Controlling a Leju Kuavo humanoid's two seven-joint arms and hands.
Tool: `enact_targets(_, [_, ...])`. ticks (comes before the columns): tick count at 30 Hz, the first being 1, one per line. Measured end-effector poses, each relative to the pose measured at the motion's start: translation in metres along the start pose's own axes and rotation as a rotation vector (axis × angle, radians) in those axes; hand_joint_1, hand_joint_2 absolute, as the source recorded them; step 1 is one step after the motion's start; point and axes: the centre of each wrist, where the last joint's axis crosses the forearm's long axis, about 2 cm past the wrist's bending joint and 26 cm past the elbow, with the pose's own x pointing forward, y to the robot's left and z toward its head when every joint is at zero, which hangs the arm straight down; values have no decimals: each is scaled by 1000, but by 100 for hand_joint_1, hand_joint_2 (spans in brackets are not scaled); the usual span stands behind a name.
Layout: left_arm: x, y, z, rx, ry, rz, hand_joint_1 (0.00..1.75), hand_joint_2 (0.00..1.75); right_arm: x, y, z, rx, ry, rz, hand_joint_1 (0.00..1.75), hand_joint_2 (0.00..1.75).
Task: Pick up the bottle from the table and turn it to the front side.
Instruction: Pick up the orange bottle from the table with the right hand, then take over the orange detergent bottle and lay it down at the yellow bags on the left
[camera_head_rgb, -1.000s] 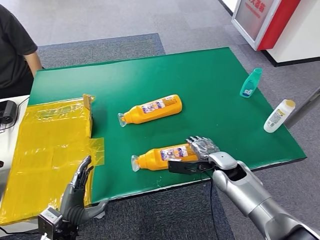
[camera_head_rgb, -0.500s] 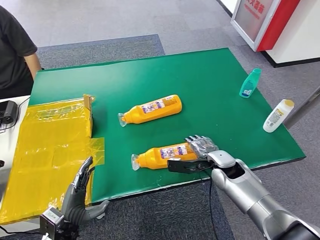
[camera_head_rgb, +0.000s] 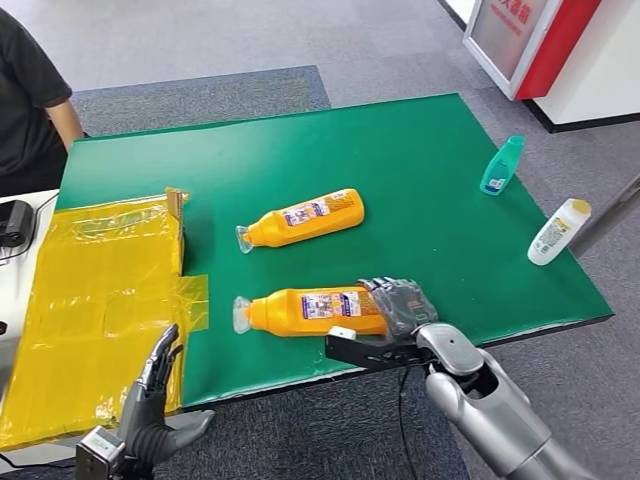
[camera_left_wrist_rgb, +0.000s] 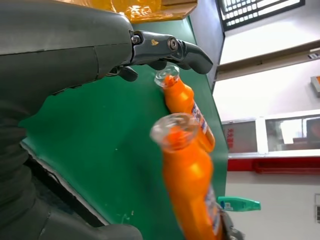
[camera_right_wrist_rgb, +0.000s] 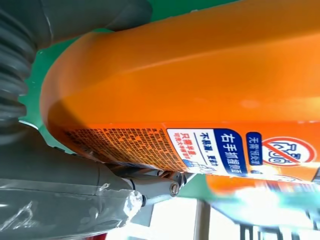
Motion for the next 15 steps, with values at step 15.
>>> enact_targets(15, [7,-1,9,-8,-34,311,0,175,49,0,49,-244,-214,-390,175,175])
